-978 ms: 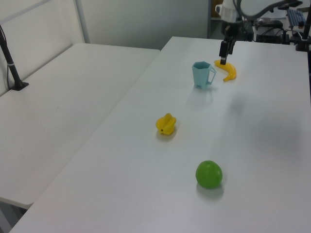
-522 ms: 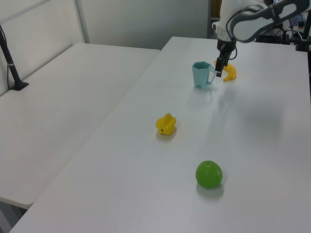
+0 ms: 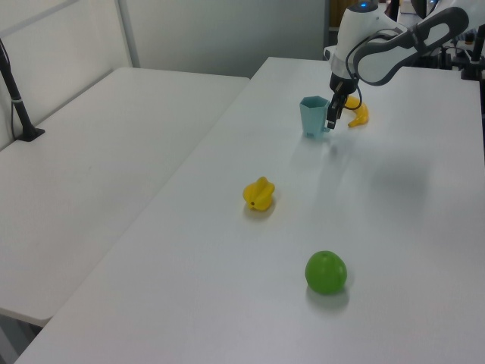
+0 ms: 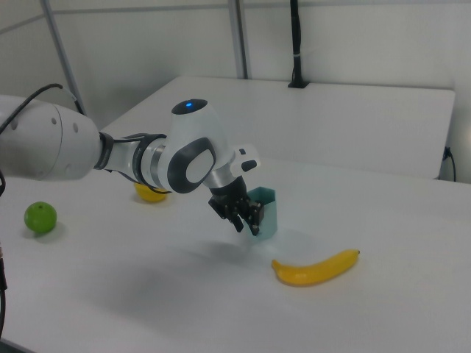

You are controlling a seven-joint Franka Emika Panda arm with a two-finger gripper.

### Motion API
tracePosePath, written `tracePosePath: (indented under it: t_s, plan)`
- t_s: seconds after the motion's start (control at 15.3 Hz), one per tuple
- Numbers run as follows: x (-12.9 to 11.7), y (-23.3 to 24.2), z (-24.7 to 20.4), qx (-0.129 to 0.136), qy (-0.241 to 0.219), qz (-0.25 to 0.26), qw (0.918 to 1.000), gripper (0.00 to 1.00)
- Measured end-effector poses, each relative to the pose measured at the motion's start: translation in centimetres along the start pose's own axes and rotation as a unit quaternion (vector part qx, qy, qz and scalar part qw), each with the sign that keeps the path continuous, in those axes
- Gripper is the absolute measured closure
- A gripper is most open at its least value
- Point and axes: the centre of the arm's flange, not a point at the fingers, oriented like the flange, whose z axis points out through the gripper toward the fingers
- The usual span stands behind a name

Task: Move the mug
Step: 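Lower the gripper onto the mug rim and close on it, then drag the grasped mug across the table away from the banana, then open the gripper and lift it up off the mug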

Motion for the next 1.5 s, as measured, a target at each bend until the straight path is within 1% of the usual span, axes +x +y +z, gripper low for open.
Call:
tracePosePath:
  t_s: [0.07,0.13,0.2,0.46,0.65,0.72,0.85,0.91,1.04,1.3,1.37,1.43,1.5]
  plan:
    - [0.1,-0.1,0.0,0.000,0.002,0.000,1.0000,0.63]
    - [0.2,-0.2,0.0,0.000,0.008,-0.001,1.0000,0.71]
    - [0.4,-0.3,-0.1,-0.001,0.017,0.000,0.9999,0.77]
    - [0.9,-1.8,-0.2,0.003,0.028,0.013,0.9995,0.77]
    - [1.6,-5.0,-1.1,0.010,0.034,0.031,0.9989,0.77]
    - [1.6,-6.2,-1.7,0.012,0.027,0.034,0.9990,0.77]
    - [0.9,-9.0,-3.7,0.015,-0.011,0.027,0.9995,0.77]
    - [0.4,-10.1,-4.6,0.015,-0.026,0.023,0.9993,0.77]
    - [-1.6,-11.9,-6.0,0.016,-0.046,0.014,0.9987,0.77]
    - [-6.7,-12.9,-5.7,0.018,-0.078,0.003,0.9968,0.77]
    - [-7.6,-13.1,-5.4,0.018,-0.085,0.001,0.9962,0.77]
    - [-8.0,-13.2,-5.5,0.018,-0.086,0.001,0.9962,0.77]
    - [-8.3,-13.4,-5.6,0.018,-0.086,0.003,0.9961,0.74]
